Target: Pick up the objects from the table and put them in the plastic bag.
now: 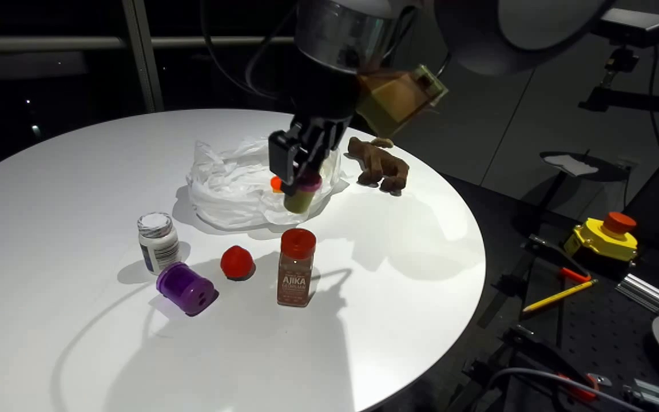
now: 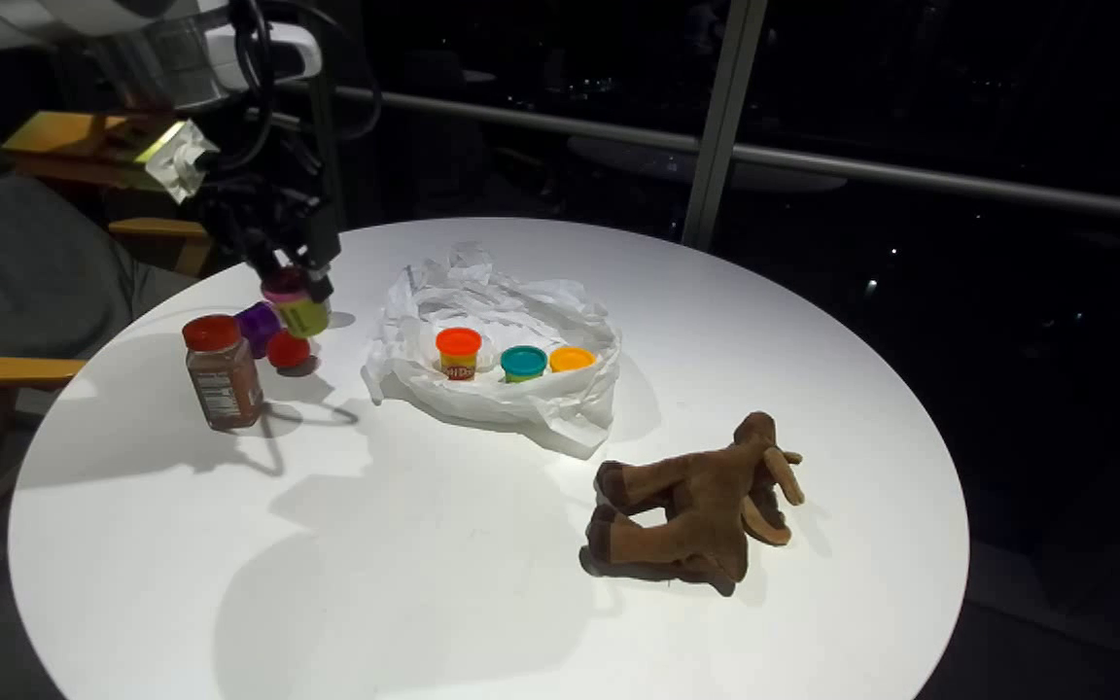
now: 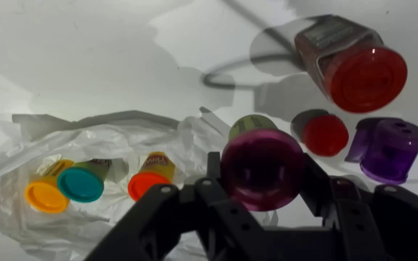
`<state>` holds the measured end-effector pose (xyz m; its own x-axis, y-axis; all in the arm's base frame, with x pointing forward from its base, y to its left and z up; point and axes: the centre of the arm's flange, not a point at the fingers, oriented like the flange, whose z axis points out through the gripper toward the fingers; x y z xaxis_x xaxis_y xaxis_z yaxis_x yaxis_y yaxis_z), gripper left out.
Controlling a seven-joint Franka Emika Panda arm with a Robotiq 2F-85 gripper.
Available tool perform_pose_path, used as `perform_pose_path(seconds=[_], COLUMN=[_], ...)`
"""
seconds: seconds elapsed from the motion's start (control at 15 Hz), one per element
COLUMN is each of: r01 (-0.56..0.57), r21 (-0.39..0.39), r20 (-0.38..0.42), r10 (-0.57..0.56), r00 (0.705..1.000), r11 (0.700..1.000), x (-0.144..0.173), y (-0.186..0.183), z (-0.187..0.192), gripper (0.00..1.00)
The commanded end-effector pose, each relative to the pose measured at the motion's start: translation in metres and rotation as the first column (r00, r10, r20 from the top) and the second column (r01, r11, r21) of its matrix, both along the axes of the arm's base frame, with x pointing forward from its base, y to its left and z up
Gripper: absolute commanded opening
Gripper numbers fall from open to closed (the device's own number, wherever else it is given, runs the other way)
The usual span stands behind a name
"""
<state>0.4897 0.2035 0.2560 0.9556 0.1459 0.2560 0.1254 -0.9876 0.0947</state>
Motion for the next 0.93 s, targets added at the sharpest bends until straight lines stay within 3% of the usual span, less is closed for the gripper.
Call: perform_pose_path(seconds=[0.0, 0.2, 0.47, 0.87], r01=[0.061, 0.111, 0.151, 0.177], r21=[0.009, 0.034, 0.032, -0.011], r20=[0.092, 0.135, 0.123, 0.060], r10=[-0.062, -0.115, -0.154, -0.176], r00=[0.994, 0.984, 0.980, 0.983], r11=[0.998, 0.993, 0.988, 0.984], x=[0.053, 0.089, 0.122, 0.136], y=[0.012, 0.007, 0.002, -0.001], z=[0.023, 0.021, -0.003, -0.056], gripper=[0.28, 0.28, 0.28, 0.28])
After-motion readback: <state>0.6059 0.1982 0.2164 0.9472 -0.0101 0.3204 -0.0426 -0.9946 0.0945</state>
